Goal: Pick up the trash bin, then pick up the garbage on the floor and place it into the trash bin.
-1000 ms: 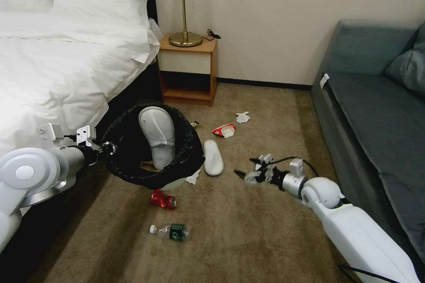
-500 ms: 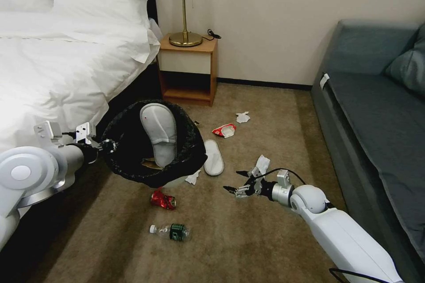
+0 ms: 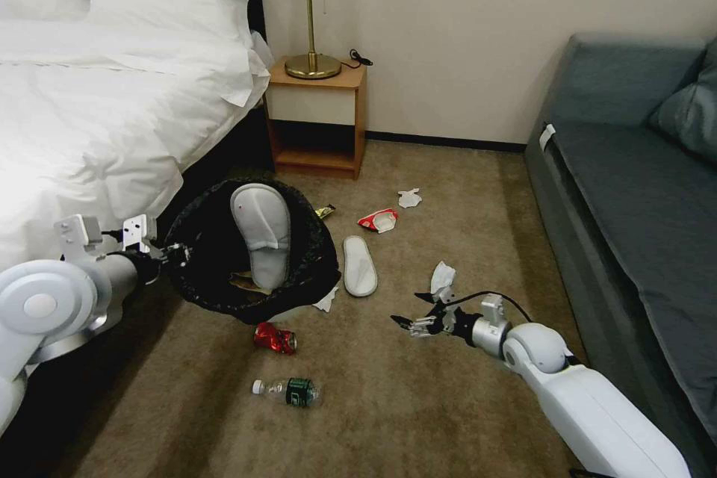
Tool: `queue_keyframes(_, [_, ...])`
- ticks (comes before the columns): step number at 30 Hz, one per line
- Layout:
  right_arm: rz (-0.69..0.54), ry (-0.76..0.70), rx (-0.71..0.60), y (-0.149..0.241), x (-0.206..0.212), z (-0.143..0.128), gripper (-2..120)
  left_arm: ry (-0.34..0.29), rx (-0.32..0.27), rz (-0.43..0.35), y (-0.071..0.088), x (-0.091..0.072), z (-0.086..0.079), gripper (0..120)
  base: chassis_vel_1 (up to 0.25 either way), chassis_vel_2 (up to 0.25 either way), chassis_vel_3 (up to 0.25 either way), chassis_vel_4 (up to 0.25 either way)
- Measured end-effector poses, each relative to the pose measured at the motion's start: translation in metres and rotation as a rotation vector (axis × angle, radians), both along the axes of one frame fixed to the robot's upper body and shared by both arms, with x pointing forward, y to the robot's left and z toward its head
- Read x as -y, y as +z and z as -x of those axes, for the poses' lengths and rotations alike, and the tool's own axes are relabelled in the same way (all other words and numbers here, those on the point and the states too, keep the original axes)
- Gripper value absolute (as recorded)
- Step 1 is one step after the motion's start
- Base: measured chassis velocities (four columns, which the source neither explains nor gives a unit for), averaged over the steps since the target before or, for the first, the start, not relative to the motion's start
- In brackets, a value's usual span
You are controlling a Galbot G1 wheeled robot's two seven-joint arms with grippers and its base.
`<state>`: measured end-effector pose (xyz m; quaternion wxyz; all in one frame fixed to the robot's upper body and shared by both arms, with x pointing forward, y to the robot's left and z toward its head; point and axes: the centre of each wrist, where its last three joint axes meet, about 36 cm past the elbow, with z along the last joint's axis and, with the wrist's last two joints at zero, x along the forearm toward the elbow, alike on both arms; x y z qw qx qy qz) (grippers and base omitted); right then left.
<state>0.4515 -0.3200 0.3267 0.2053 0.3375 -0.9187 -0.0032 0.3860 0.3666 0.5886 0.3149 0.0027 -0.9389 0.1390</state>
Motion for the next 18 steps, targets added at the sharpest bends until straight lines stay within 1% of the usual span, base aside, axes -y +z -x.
queue_keyframes(2, [-0.007,-0.067,0.026,0.008,0.005,0.012,100,-0.007,-0.004,-0.033,-0.006,0.000,0.009,1,0.000,0.000,0.000,0.000])
queue_keyframes(3, [-0.007,-0.067,0.026,0.008,0.005,0.012,100,-0.007,-0.004,-0.033,-0.006,0.000,0.009,1,0.000,0.000,0.000,0.000])
queue_keyframes(5, [-0.007,-0.156,0.062,0.018,0.006,0.026,100,-0.013,-0.020,-0.045,-0.012,0.003,0.019,1,0.000,0.000,0.000,0.000])
queue_keyframes(6, [-0.007,-0.156,0.062,0.018,0.006,0.026,100,-0.013,-0.020,-0.045,-0.012,0.003,0.019,1,0.000,0.000,0.000,0.000])
queue_keyframes(8, [-0.022,-0.249,0.090,0.022,-0.001,0.039,100,-0.013,-0.024,-0.054,-0.015,0.006,0.026,1,0.000,0.000,0.000,0.000])
queue_keyframes(9, [-0.022,-0.249,0.090,0.022,-0.001,0.039,100,-0.013,-0.024,-0.054,-0.015,0.006,0.026,1,0.000,0.000,0.000,0.000])
queue_keyframes(13, [-0.015,-0.323,0.129,0.025,-0.007,0.050,100,-0.009,-0.021,-0.066,-0.015,0.007,0.030,1,0.000,0.000,0.000,0.000])
queue_keyframes(18, [-0.009,-0.341,0.145,0.026,-0.008,0.053,100,-0.007,-0.019,-0.074,-0.016,0.007,0.031,1,0.000,0.000,0.000,0.000])
